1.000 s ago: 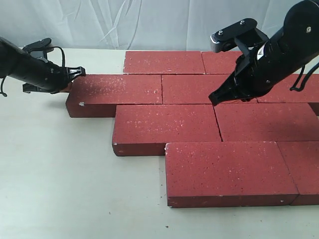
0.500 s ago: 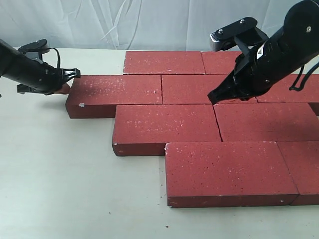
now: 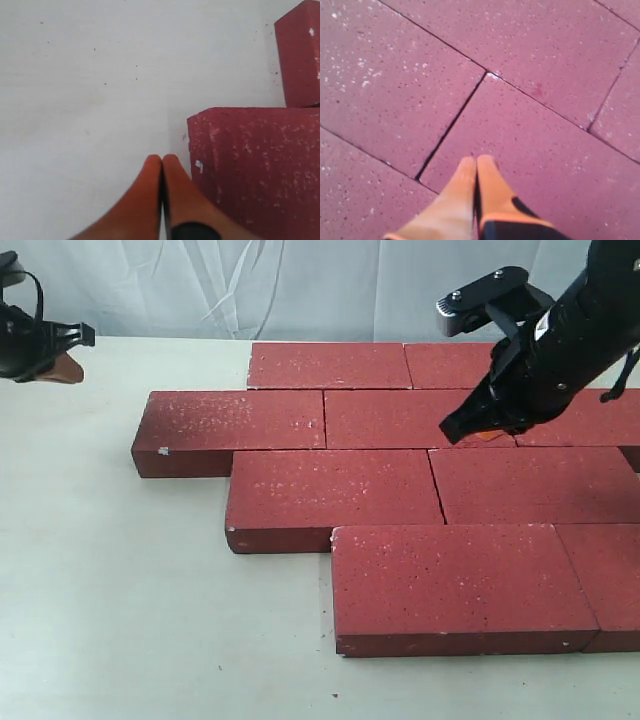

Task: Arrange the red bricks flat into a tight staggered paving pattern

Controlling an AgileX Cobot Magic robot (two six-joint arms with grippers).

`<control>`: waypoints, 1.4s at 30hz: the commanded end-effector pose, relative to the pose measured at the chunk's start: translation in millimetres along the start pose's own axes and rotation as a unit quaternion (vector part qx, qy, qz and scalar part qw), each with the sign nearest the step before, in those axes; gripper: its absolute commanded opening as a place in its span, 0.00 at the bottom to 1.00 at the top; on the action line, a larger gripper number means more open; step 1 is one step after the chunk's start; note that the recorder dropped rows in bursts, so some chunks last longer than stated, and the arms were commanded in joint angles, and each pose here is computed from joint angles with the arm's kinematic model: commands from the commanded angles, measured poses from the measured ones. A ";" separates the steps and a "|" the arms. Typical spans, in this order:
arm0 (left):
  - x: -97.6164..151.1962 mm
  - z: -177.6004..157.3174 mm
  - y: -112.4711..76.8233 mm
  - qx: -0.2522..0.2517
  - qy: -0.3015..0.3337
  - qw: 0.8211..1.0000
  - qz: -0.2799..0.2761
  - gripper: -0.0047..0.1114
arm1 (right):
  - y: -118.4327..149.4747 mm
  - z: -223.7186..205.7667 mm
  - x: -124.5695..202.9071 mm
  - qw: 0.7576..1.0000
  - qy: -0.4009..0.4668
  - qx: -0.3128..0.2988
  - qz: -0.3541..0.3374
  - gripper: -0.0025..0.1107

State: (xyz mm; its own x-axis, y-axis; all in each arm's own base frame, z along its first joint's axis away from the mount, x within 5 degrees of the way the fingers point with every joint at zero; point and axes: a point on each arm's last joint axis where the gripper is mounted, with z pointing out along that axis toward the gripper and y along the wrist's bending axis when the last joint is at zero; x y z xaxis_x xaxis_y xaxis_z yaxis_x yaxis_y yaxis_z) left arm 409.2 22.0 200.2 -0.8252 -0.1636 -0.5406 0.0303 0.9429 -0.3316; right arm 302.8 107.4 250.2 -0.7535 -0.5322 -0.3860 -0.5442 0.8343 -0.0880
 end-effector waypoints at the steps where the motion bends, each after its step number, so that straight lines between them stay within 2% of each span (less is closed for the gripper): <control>1: -0.4 -42.2 -13.1 -0.015 -0.012 1.000 0.021 0.04 | -36.6 -11.6 14.0 0.998 0.039 0.002 0.056 0.01; 3: 2.8 -56.9 -17.1 -0.024 -0.015 0.999 0.036 0.04 | -50.8 -12.8 19.8 0.995 0.036 -0.002 0.096 0.01; 7: 11.6 -82.2 -25.6 -0.027 -0.034 0.999 0.029 0.04 | -76.7 -18.3 30.9 0.985 0.024 0.011 0.168 0.01; 11: 22.9 -111.7 -36.2 -0.026 -0.079 0.996 0.022 0.04 | -92.5 -32.4 39.6 0.980 0.000 0.033 0.198 0.01; 13: 30.6 -124.8 -41.5 -0.031 -0.102 0.994 0.027 0.04 | -91.4 -41.7 41.4 0.980 -0.025 0.051 0.191 0.01; 21: 64.4 -173.3 -72.8 -0.041 -0.200 0.975 0.091 0.04 | -74.7 -88.4 55.0 0.957 -0.192 0.118 0.181 0.01; 30: 105.9 -194.3 -84.6 -0.038 -0.279 0.953 0.114 0.04 | -45.8 -115.8 96.3 0.918 -0.315 0.174 0.169 0.01; 36: 134.0 -208.6 -90.1 -0.027 -0.324 0.936 0.137 0.04 | -26.4 -133.3 118.8 0.886 -0.387 0.187 0.173 0.01; 38: 142.9 -220.3 -91.2 -0.021 -0.357 0.924 0.136 0.04 | -14.2 -137.6 122.2 0.883 -0.407 0.175 0.156 0.01; 42: 158.5 -241.2 -91.3 -0.010 -0.404 0.906 0.127 0.04 | 6.4 -137.3 130.9 0.891 -0.413 0.141 0.127 0.01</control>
State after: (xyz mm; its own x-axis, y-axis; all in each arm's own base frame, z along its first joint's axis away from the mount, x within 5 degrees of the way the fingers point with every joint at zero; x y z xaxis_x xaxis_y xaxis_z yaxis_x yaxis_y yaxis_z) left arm 149.1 -21.3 326.2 -0.1665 -0.0558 -0.9845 0.1495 0.9854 -0.0811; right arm 157.9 19.7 326.7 -0.2529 -0.1210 -0.9599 -0.1622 0.9834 -0.0812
